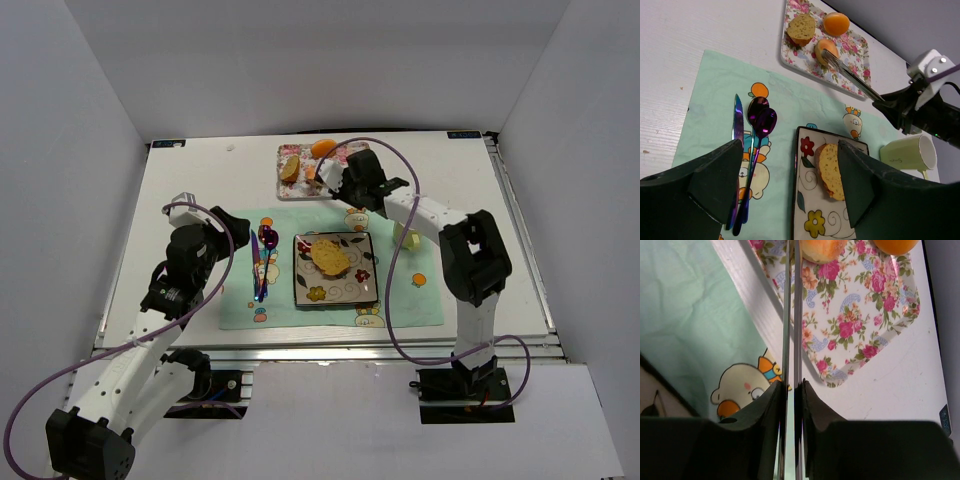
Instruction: Place the bread
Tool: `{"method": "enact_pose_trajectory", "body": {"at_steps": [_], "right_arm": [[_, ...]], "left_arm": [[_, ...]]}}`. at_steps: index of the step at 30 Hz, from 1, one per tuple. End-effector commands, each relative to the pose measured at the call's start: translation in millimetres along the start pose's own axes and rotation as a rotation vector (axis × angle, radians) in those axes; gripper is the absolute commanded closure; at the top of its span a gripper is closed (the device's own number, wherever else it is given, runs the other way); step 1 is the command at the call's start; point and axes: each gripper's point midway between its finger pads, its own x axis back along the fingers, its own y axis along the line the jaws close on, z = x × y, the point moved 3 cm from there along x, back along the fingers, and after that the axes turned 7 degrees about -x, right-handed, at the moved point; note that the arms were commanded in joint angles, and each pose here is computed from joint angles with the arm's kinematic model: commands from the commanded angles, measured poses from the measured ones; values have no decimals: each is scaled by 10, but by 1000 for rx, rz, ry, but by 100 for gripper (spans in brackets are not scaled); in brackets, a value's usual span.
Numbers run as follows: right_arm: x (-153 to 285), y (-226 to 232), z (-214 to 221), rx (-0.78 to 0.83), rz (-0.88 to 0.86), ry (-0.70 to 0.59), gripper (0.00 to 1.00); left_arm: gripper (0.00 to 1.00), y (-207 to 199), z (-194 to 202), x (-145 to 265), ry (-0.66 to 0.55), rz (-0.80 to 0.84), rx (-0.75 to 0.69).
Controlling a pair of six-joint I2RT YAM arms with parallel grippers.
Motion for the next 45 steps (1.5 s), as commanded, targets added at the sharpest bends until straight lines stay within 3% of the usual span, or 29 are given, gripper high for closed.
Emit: {"method": "enact_pose_trajectory", "body": {"at_steps": [1,10,22,29,35,39,41,45], "right_arm": [[492,-209,-420,-16,68,-149,91],[1094,28,-353,-60,-8,-205,94],[2242,923,407,-99,-258,-160,94],[2292,1226,806,-115,-309,-102,91],[2163,1274,880,-108,-323,-80,84],[2223,1305,825,-85,-362,-104,64],[2297,1295,750,-75,-370,-140,59],[2419,1230,595,-76,-355,-203,58]], "left_arm": [[15,-75,-118,36,-39,30,18],[15,-118,-117,-1,-35,51,19],[14,-103,-44,3,-28,65,28],[15,-106,20,-17,-12,79,27],[14,-114,-4,-17,-15,77,26],[15,-104,-31,19,-26,72,31],[15,-88,-22,36,-29,68,36],[15,-84,-5,44,-28,71,42]]}}
